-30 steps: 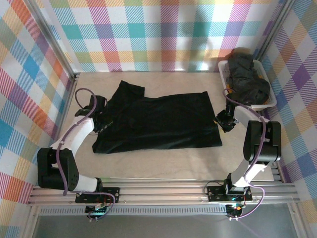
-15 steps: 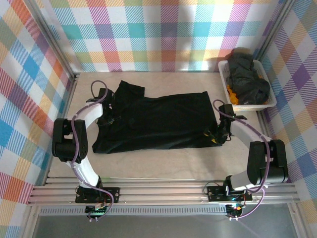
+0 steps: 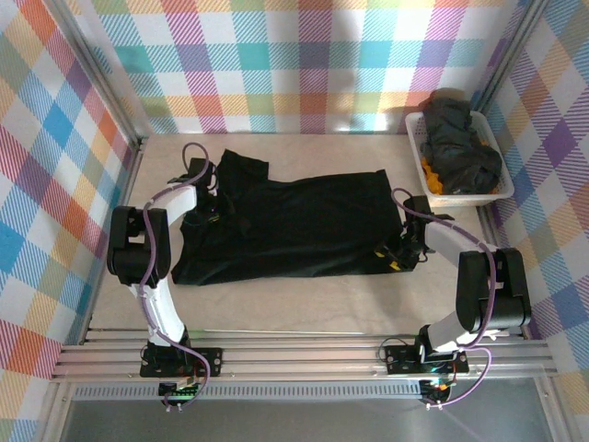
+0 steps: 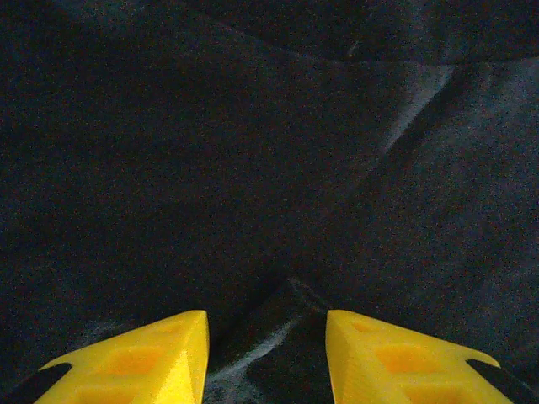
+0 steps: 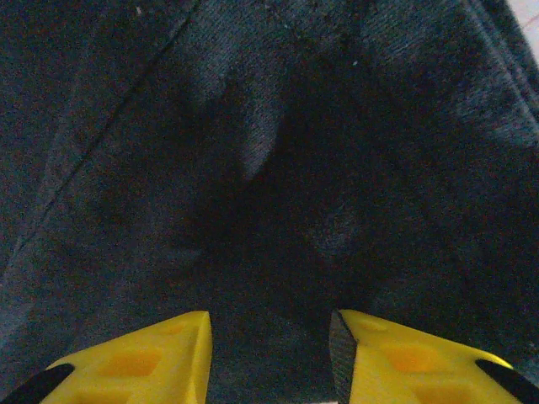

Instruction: Fold and stack the t-shirts

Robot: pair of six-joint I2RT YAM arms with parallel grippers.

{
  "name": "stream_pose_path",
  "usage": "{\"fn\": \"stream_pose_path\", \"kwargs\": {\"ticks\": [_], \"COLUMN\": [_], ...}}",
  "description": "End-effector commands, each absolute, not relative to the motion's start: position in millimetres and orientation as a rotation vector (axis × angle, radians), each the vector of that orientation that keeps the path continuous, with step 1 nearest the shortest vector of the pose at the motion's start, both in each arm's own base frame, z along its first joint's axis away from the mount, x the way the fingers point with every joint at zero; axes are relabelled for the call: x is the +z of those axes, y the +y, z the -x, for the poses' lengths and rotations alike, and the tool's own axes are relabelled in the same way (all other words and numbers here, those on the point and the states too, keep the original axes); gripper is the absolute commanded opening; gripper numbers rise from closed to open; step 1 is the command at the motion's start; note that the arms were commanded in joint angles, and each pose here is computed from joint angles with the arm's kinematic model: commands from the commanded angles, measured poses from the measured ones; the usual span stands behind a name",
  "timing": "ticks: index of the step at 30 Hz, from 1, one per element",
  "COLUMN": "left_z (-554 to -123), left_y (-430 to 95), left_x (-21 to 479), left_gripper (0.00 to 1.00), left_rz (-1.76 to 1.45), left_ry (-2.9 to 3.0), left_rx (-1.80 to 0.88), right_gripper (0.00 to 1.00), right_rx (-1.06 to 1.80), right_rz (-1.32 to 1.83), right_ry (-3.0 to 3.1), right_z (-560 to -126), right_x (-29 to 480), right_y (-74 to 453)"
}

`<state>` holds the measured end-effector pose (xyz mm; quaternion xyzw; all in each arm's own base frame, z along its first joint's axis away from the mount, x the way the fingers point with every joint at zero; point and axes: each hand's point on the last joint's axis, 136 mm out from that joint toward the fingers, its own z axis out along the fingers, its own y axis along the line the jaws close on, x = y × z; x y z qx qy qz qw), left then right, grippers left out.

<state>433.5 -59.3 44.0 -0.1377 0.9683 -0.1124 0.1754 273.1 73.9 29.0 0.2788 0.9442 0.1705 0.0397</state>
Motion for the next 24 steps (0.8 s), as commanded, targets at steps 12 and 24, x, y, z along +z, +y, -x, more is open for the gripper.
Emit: {"fn": "stream_pose_path", "kwargs": {"ticks": [12,24], "left_z": [-448.2,-448.5], "left_y": [-58.8,-67.5], "left_x": [37.5,57.2], "left_gripper": [0.33,0.00], "left_rz": [0.312,0.259], "left_ry": [2.764,2.731], "left_rx": [-0.289,-0.245], "right_gripper": [0.42,0.42], "right_rx": [0.562,0.545], "right_rz": [-0.835,-0.849], "right_ry": [2.888,2.889], "right_z": [-277.9,-276.8], "right_x": [33.5,32.1], "right_y": [77.4,75.4]}}
